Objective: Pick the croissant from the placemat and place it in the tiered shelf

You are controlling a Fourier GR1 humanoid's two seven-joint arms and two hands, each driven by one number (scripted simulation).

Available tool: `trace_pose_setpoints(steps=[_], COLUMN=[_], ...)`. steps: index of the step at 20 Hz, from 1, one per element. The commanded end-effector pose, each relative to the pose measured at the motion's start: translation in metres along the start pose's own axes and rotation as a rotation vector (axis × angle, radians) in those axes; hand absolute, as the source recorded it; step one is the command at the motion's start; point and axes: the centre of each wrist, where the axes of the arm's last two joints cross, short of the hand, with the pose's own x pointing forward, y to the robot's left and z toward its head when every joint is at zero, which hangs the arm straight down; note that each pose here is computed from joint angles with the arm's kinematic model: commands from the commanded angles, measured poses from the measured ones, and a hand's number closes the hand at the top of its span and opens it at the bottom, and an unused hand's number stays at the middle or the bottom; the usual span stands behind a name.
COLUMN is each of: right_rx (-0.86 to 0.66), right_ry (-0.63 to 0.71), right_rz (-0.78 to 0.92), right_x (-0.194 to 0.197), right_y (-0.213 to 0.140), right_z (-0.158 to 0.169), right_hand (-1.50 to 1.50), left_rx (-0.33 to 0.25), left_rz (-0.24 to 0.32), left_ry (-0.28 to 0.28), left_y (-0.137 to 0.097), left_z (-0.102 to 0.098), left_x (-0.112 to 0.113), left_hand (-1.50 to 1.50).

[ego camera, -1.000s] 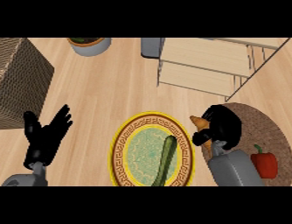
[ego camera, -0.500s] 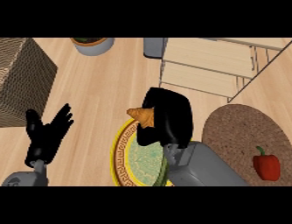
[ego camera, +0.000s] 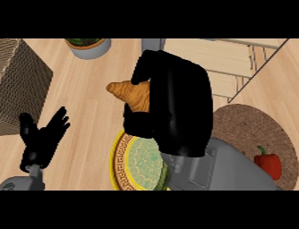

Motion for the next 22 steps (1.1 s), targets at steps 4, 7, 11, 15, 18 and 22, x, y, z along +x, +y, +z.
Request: trace_pose_setpoints(steps=[4,7,11,15,18,22], right_rx=[-0.087,-0.116,-0.149,-0.173,-0.133,-0.061], right_ry=[0.176,0.216,0.225,0.223,0.221,0.229], right_rz=[-0.005,-0.006,-0.017,0.011,0.015,0.051], right_x=[0.042,0.037,0.025,0.016,-0.012,-0.009], right_y=[-0.059,-0.082,-0.113,-0.128,-0.128,-0.140], right_z=[-0.028,-0.060,-0.086,-0.113,-0.136,-0.158], right_hand=[1.50,1.50,1.50,1.50,1.50,1.50], left_rx=[0.003,0.006,-0.009,-0.009,-0.012,-0.009], left_rz=[-0.004,-0.005,0.007,-0.005,0.003,0.006], left_ry=[-0.011,0.001,0.004,0.000,-0.007,-0.011], left_y=[0.001,0.017,0.002,-0.017,-0.016,0.014], left_z=[0.000,0.006,-0.003,0.001,-0.008,0.011], left_x=[0.000,0.004,0.000,-0.016,0.000,-0.008], left_hand=[0.00,0.00,0.00,0.00,0.00,0.00])
